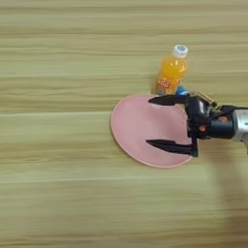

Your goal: Move the objects on the table

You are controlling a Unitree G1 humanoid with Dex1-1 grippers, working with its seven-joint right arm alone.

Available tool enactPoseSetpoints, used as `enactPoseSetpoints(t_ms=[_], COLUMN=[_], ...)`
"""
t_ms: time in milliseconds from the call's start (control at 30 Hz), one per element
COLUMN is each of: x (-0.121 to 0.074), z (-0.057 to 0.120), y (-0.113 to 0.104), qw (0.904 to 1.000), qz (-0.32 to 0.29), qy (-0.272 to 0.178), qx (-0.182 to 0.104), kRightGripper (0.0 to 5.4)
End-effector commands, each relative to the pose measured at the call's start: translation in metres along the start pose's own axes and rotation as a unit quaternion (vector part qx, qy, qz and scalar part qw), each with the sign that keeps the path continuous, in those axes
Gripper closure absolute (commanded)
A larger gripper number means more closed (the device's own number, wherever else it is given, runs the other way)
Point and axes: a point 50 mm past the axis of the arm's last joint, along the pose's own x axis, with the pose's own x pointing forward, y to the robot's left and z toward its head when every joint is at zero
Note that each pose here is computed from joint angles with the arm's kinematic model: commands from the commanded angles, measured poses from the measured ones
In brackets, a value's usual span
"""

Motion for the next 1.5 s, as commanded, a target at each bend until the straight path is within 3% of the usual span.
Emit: enactPoseSetpoints(t_ms=[33, 500, 700, 967, 1500], x=[0.000, 0.020, 0.024, 0.028, 0.045], z=[0.017, -0.012, -0.022, -0.022, -0.007], y=[-0.017, -0.004, 0.002, 0.015, 0.045], qw=[0.9969, 0.9877, 0.9848, 0.9855, 0.9834], qz=[-0.028, 0.007, 0.025, 0.064, 0.148], qy=[0.027, 0.129, 0.149, 0.137, 0.088], qx=[-0.068, -0.089, -0.086, -0.076, -0.057], kRightGripper=[0.03, 0.03, 0.03, 0.03, 0.03])
